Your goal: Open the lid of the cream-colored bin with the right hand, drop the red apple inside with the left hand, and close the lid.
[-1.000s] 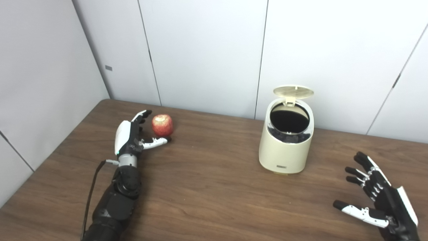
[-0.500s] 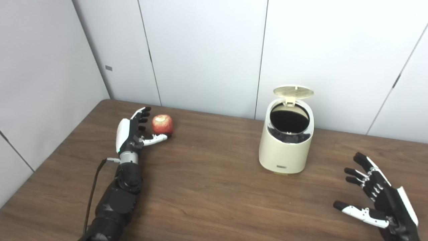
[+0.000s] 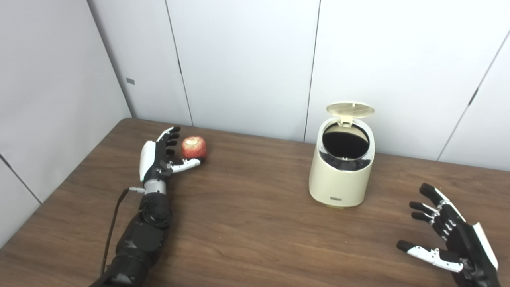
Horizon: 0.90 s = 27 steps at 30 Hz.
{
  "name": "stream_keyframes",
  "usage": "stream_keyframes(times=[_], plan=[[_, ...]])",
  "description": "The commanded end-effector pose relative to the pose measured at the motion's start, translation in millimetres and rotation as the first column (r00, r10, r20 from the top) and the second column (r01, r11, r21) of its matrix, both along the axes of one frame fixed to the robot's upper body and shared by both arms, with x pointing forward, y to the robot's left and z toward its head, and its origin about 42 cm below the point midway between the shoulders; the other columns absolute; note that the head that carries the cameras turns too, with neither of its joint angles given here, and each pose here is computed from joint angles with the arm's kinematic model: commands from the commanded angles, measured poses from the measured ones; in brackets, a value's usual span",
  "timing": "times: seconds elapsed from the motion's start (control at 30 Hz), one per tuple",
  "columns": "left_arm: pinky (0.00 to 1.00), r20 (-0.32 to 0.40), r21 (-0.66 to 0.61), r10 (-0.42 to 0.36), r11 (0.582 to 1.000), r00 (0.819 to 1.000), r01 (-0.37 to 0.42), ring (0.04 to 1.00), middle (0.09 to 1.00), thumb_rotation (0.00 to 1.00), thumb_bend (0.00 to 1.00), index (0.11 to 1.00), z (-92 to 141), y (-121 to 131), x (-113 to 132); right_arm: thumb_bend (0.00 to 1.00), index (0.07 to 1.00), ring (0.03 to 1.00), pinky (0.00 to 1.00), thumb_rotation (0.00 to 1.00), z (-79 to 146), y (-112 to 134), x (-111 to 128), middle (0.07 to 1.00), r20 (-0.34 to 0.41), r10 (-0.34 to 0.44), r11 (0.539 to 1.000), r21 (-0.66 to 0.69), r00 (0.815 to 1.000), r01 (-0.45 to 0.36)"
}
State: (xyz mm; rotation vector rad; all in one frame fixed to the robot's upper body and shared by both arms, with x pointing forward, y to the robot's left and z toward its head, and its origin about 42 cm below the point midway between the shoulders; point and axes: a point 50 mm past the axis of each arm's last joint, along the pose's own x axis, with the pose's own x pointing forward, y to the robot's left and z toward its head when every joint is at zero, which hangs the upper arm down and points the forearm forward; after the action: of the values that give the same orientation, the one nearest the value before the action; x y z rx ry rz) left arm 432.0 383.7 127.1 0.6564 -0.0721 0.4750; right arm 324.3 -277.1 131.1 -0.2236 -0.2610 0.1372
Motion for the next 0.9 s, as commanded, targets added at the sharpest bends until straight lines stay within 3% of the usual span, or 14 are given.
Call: stream_keyframes(times=[0.0, 0.07, 0.2, 0.27, 0.3, 0.37, 0.67, 0.87], plan=[[0.6, 0.006, 0.075, 0.001, 0.997, 1.0, -0.001, 0.697, 0.748, 0.04, 0.9, 0.792, 9.2, -0.5, 9.3, 0.65, 0.876, 0.786, 0.74, 0.04, 1.5, -3.5, -3.1, 0.913, 0.017, -0.002, 1.0, 0.006, 1.0, 0.002], [0.51, -0.019, 0.084, 0.025, 0.996, 1.0, -0.023, 0.629, 0.706, 0.03, 0.89, 0.741, 6.0, -1.1, 10.3, 0.65, 0.877, 0.791, 0.74, 0.04, 1.4, -3.4, -3.4, 0.917, 0.02, -0.004, 1.0, 0.006, 1.0, 0.004], [0.47, -0.047, 0.063, 0.039, 0.997, 0.998, -0.037, 0.578, 0.644, 0.02, 0.88, 0.65, 0.5, -1.1, 10.7, 0.65, 0.876, 0.788, 0.74, 0.05, 1.3, -3.5, -4.0, 0.915, 0.023, -0.003, 1.0, 0.008, 1.0, 0.003], [0.45, -0.042, 0.052, 0.044, 0.998, 0.998, -0.042, 0.538, 0.571, 0.0, 0.88, 0.579, -3.0, -1.2, 9.5, 0.64, 0.878, 0.793, 0.75, 0.05, 1.9, -3.4, -4.3, 0.917, 0.024, -0.004, 1.0, 0.011, 1.0, 0.004], [0.41, -0.037, 0.046, 0.045, 0.998, 0.998, -0.043, 0.499, 0.524, 0.0, 0.7, 0.541, -4.6, -1.4, 8.9, 0.64, 0.878, 0.789, 0.74, 0.04, 2.1, -3.2, -4.5, 0.916, 0.023, -0.004, 1.0, 0.014, 1.0, 0.004], [0.36, -0.03, 0.046, 0.045, 0.998, 0.999, -0.043, 0.441, 0.489, 0.0, 0.56, 0.498, -7.9, -1.5, 8.0, 0.63, 0.881, 0.789, 0.75, 0.03, 2.2, -3.1, -4.8, 0.916, 0.021, -0.004, 1.0, 0.02, 1.0, 0.003], [0.33, -0.007, 0.055, 0.042, 0.998, 0.999, -0.042, 0.395, 0.478, 0.0, 0.53, 0.484, -10.9, 0.4, 7.7, 0.63, 0.883, 0.787, 0.75, 0.05, 0.1, -3.7, -3.0, 0.916, 0.018, -0.001, 1.0, 0.025, 1.0, 0.001], [0.29, 0.084, 0.032, 0.034, 0.999, 0.996, -0.036, 0.36, 0.456, 0.0, 0.52, 0.497, -2.3, -2.6, 6.2, 0.64, 0.882, 0.778, 0.74, 0.06, -3.0, -3.7, -1.4, 0.91, 0.018, -0.001, 1.0, 0.028, 1.0, 0.0]])
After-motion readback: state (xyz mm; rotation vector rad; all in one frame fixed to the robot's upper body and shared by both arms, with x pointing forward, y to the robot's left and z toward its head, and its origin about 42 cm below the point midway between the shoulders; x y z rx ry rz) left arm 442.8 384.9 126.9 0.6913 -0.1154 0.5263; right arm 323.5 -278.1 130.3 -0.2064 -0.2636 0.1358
